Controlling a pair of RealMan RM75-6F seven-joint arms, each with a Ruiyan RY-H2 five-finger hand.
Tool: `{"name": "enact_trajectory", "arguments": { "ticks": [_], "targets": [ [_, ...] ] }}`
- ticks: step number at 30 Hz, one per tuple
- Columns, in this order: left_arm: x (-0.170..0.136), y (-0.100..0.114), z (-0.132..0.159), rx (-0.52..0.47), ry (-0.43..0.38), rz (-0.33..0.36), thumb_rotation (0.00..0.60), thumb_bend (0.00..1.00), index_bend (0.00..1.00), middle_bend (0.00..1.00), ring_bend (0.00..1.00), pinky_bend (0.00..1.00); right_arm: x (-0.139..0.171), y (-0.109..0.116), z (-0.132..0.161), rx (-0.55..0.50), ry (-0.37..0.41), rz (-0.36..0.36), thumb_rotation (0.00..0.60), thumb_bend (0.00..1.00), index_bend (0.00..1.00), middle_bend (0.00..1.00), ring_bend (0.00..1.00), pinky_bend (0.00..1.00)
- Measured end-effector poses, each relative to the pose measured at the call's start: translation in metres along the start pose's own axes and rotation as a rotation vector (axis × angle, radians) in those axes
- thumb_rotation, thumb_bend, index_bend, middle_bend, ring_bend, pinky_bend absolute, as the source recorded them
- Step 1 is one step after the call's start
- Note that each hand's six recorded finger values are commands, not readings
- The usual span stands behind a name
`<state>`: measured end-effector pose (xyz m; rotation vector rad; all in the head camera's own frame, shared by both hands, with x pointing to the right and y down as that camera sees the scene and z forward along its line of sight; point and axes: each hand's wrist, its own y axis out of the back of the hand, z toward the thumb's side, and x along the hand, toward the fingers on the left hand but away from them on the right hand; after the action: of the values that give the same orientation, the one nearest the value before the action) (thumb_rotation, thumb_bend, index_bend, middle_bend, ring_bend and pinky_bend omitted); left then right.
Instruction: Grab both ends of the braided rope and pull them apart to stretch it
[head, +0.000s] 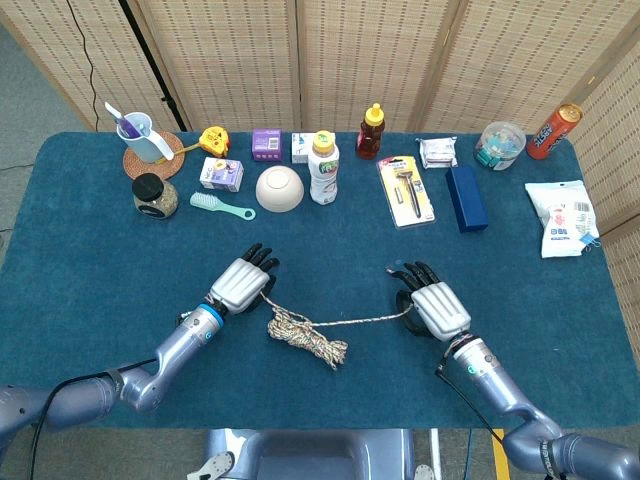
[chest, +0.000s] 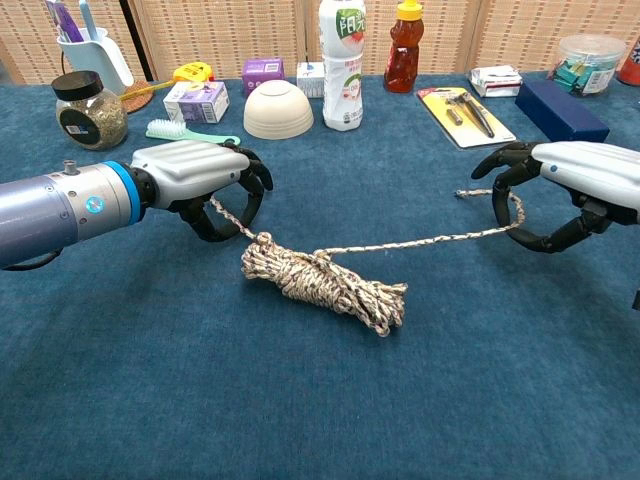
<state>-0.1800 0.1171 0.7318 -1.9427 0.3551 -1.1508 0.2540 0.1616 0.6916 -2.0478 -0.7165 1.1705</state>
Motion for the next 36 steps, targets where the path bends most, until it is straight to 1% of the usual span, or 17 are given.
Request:
{"name": "enact_trajectory", "arguments": {
  "ticks": [13,19,22,27,32,36],
  "targets": [
    [-0.007,0.014,-0.012,-0.064,0.03,0.042,0.6,0.48,0.7,0.24,0.08,0.0,0.001,0.01,0.0,0.003,0.003,-0.021,0.6,0.51,0.63,0.18,0.0,0.0],
    [-0.016,0.026,-0.027,-0.121,0.062,0.075,0.6,0.49,0.72,0.3,0.12,0.0,0.003,0.02,-0.001,0.018,0.005,-0.042,0.6,0.51,0.63,0.18,0.0,0.0],
    [-0.023,0.035,-0.036,-0.154,0.079,0.092,0.6,0.48,0.73,0.33,0.15,0.0,0.007,0.029,-0.003,0.026,0.002,-0.059,0.6,0.51,0.63,0.19,0.0,0.0],
    [-0.037,0.056,-0.059,-0.194,0.125,0.138,0.6,0.49,0.74,0.35,0.17,0.0,0.014,0.05,-0.009,0.048,-0.008,-0.106,0.6,0.51,0.64,0.19,0.0,0.0],
    [-0.055,0.075,-0.082,-0.207,0.163,0.169,0.6,0.48,0.75,0.35,0.17,0.0,0.024,0.075,-0.017,0.068,-0.03,-0.153,0.6,0.51,0.64,0.19,0.01,0.0],
    [-0.067,0.086,-0.097,-0.209,0.191,0.188,0.6,0.48,0.75,0.35,0.17,0.0,0.031,0.089,-0.026,0.08,-0.055,-0.182,0.6,0.51,0.64,0.19,0.01,0.0]
  ]
}}
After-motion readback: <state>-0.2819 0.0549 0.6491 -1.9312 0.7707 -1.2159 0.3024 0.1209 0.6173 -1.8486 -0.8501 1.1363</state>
